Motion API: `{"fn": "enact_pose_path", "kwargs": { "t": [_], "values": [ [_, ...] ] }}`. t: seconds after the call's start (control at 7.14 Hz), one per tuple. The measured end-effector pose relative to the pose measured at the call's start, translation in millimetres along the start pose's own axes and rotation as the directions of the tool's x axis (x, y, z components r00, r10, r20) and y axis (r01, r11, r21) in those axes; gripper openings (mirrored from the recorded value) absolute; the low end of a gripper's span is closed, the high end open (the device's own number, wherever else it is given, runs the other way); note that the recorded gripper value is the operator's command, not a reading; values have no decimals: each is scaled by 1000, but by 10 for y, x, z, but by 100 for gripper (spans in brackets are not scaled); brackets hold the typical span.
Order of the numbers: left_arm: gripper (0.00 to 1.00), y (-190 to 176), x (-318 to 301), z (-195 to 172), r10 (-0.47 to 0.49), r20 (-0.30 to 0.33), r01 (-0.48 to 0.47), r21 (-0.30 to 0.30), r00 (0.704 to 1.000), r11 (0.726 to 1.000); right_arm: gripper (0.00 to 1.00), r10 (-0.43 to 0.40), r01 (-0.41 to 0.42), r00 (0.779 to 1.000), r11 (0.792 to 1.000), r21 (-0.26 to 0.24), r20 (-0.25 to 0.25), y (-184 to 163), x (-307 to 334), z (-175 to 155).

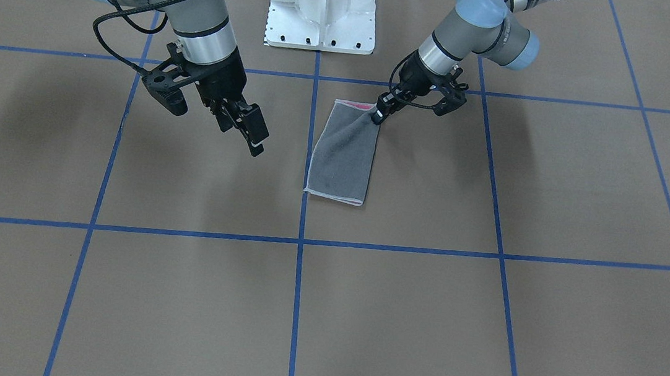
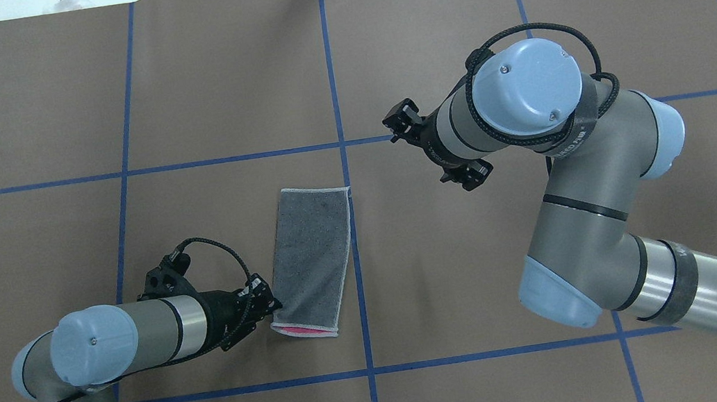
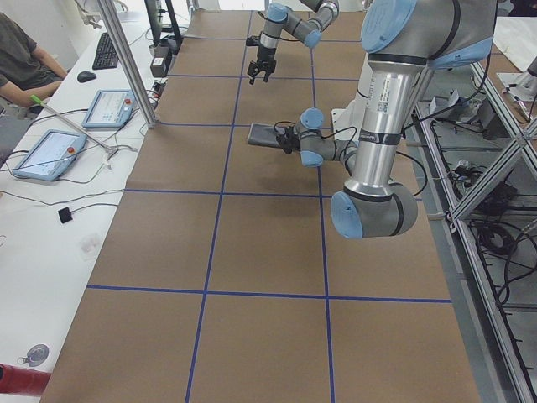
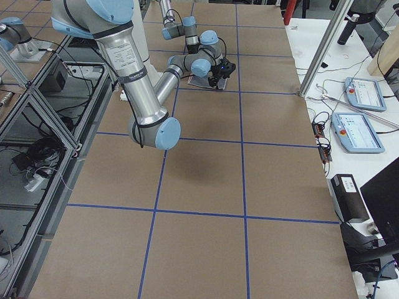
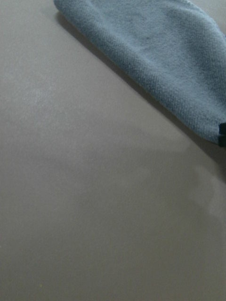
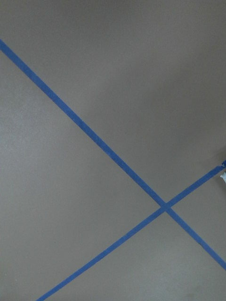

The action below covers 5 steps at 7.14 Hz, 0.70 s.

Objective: Fold towel twice with both arms

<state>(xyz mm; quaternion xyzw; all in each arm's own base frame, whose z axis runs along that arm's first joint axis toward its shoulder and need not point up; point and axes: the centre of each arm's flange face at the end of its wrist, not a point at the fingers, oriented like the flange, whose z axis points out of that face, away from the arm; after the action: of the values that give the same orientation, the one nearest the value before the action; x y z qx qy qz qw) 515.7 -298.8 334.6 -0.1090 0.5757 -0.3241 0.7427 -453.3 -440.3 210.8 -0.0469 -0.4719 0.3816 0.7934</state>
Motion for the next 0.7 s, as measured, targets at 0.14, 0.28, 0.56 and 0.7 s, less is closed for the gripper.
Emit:
{"fn": "enact_pose_path", "kwargs": {
  "t": [0.14,0.28,0.56,0.7],
  "values": [
    [0,55,70,-95,-6,24,6,16,1000,1000,100,0,0,1000,1000,0,0,1,-2,-1],
    [0,106,132,-170,-13,33,12,22,999,1000,100,0,0,1000,1000,0,0,0,-2,-1],
    [0,213,346,-98,-30,33,29,30,999,999,100,2,-2,1000,1000,2,0,-16,1,-1],
    [0,203,518,-1,-40,34,39,52,999,998,100,2,-2,1000,1000,2,0,-18,0,-2]
  ]
}}
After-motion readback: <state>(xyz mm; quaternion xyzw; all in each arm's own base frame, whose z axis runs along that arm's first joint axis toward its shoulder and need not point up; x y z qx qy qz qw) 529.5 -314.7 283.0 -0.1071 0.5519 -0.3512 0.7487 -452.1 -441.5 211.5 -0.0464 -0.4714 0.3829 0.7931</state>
